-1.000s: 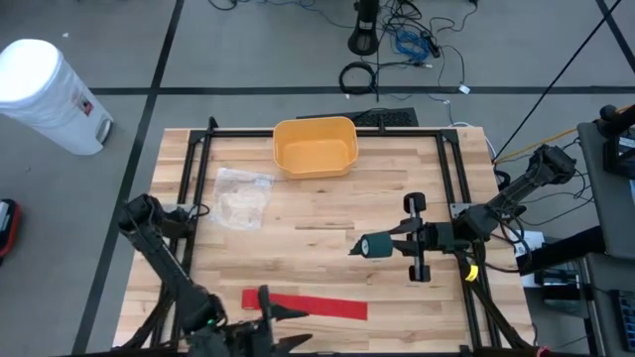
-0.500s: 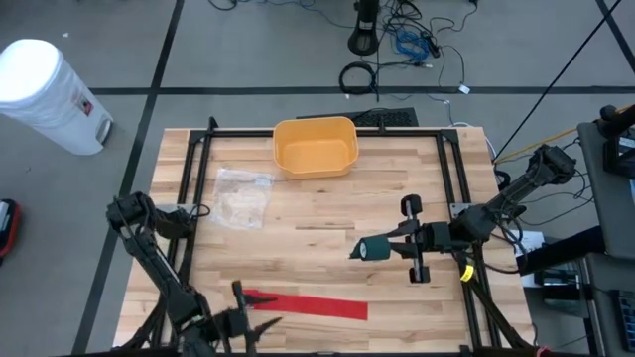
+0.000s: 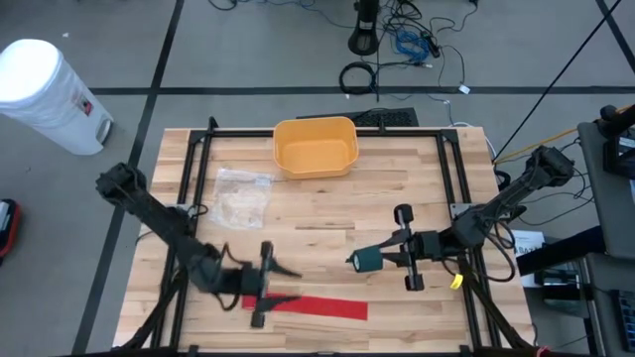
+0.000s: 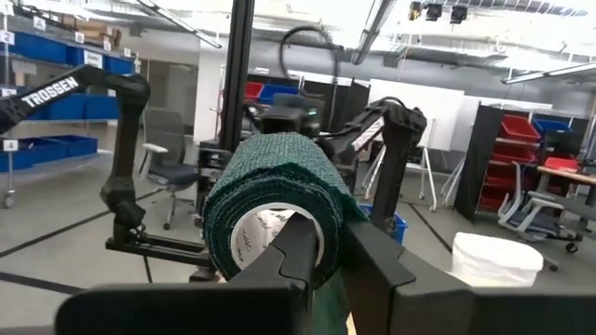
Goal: Roll bandage
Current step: Roll the green bandage
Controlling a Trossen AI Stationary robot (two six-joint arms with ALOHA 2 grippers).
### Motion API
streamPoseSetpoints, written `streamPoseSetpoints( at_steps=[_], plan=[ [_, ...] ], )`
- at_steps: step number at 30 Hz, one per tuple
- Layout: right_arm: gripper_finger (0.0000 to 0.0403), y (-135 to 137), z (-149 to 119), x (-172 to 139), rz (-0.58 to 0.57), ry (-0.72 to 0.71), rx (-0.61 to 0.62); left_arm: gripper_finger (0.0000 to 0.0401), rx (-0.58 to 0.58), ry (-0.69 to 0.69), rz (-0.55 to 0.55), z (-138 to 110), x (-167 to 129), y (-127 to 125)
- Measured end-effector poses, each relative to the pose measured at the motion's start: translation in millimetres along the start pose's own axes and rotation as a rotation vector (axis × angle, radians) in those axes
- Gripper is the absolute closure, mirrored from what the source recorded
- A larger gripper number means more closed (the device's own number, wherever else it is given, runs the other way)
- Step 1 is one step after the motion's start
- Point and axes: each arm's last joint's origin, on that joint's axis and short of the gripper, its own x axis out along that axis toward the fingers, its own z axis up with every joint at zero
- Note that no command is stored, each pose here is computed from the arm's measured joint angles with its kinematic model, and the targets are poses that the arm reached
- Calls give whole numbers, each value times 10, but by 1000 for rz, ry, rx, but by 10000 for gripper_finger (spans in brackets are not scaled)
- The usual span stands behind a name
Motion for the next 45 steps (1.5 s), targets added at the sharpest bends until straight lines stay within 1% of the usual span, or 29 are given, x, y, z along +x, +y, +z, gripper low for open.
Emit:
streamPoseSetpoints(
  at_steps=[2,4,6,9,11,16,20,23,27,30,35,37,40,45],
  plan=[
    [369,2,-5,2,1,3,11,187,30,2,48,1,77,146],
    [369,6,-15,7,0,7,20,187,28,0,78,2,142,277],
    [369,17,-40,19,0,17,22,187,17,-14,74,12,192,374],
    [369,39,-94,45,1,38,10,187,-3,-27,41,17,234,449],
    [369,53,-135,65,2,53,-5,187,-5,-25,47,-3,263,484],
    [369,73,-186,89,2,70,-27,186,58,-7,53,-80,310,474],
    [369,87,-222,105,2,83,-16,186,56,-22,84,-26,342,471],
    [369,102,-266,122,0,100,-17,186,73,-32,84,13,353,467],
    [369,106,-327,143,-63,130,-31,186,71,-39,84,39,360,463],
    [369,110,-370,158,-95,148,-41,186,77,-24,106,-4,387,466],
    [369,95,-394,183,-103,148,-51,186,113,4,167,-122,451,460],
    [369,74,-393,191,-112,146,-50,186,127,12,173,-169,475,451],
    [369,72,-394,192,-114,147,-50,177,126,-7,177,-178,492,443],
    [369,74,-394,191,-111,147,-50,149,126,-12,186,-173,501,468]
  ],
)
